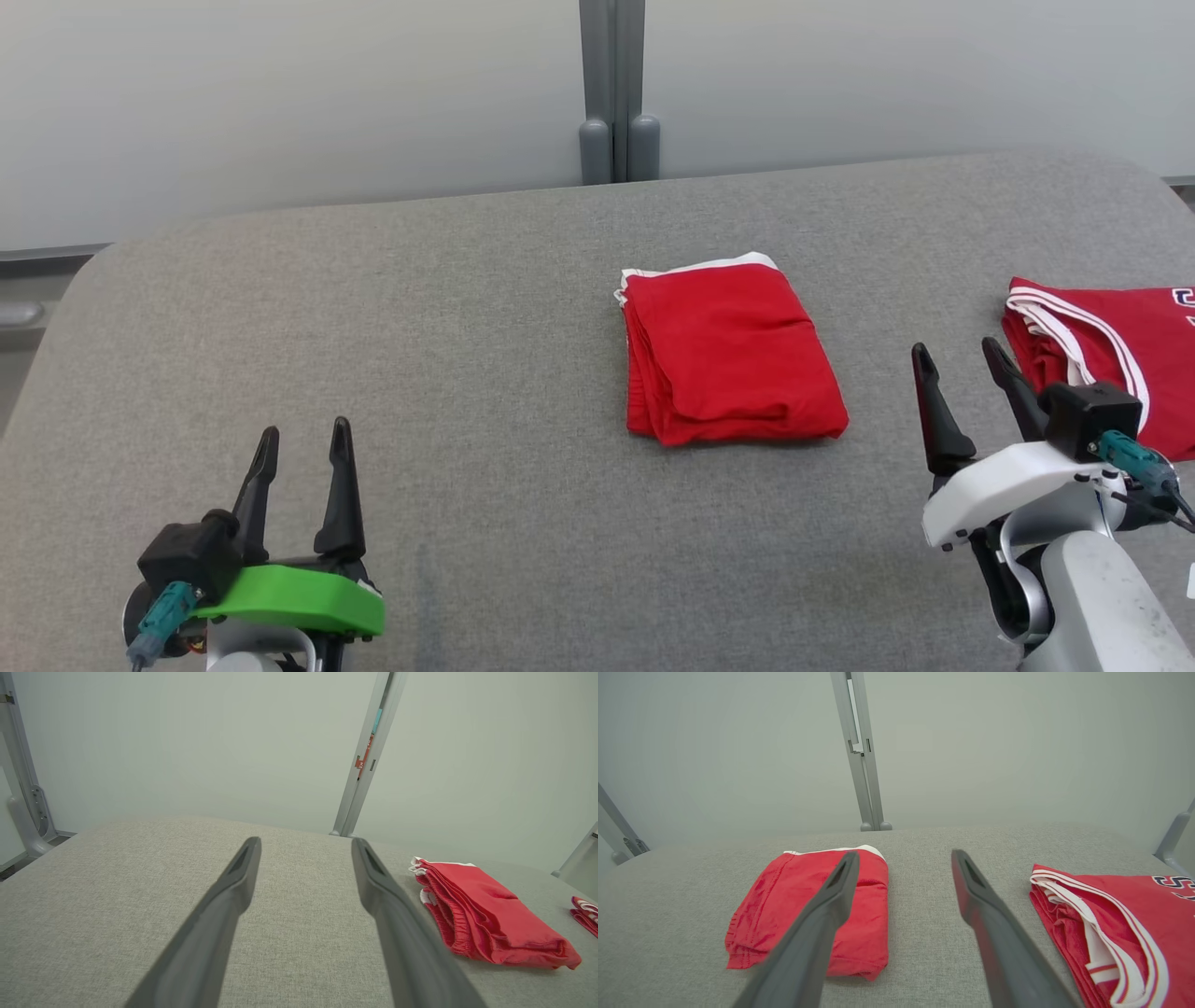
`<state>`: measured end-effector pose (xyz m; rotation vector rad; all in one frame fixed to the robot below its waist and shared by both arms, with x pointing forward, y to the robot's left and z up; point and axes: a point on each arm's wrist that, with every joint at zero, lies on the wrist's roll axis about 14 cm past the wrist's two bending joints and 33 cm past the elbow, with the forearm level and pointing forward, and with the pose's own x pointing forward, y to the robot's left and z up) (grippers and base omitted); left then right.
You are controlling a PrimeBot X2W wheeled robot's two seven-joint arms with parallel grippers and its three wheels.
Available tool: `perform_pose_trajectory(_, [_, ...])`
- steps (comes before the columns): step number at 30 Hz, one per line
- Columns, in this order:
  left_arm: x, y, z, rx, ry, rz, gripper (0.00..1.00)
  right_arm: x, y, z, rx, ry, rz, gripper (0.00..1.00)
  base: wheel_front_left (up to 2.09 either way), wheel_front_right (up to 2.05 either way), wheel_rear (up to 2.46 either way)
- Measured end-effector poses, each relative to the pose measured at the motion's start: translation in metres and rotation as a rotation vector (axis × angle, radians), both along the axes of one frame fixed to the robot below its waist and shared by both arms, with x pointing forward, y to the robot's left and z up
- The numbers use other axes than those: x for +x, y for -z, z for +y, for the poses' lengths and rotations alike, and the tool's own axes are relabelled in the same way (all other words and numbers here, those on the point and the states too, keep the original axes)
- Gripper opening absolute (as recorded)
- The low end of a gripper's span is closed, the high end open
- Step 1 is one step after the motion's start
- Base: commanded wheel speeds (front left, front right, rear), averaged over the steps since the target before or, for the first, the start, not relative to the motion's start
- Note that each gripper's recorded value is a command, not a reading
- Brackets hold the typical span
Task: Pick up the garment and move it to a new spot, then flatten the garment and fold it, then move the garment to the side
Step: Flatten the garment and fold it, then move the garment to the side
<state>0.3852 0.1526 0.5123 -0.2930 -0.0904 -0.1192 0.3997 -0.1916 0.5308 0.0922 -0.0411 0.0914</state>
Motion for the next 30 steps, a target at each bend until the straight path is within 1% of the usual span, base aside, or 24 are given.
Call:
perform_pose_trajectory(8, [-0.005, 0.002, 0.009, 0.002, -0.027, 0.007, 1.00, -0.001, 0.010, 0.007, 0.006, -0.016, 0.022, 1.00, 0.00, 0.00, 0.00])
perform_pose_trajectory(13, [-0.005, 0.003, 0.010, 0.007, -0.028, 0.009, 1.00, -0.001, 0.008, 0.007, 0.006, -0.018, 0.009, 1.00, 0.00, 0.00, 0.00])
perform_pose_trajectory(30, [-0.005, 0.008, 0.009, 0.015, -0.025, 0.022, 1.00, 0.003, 0.014, 0.011, 0.008, -0.025, 0.028, 1.00, 0.00, 0.00, 0.00])
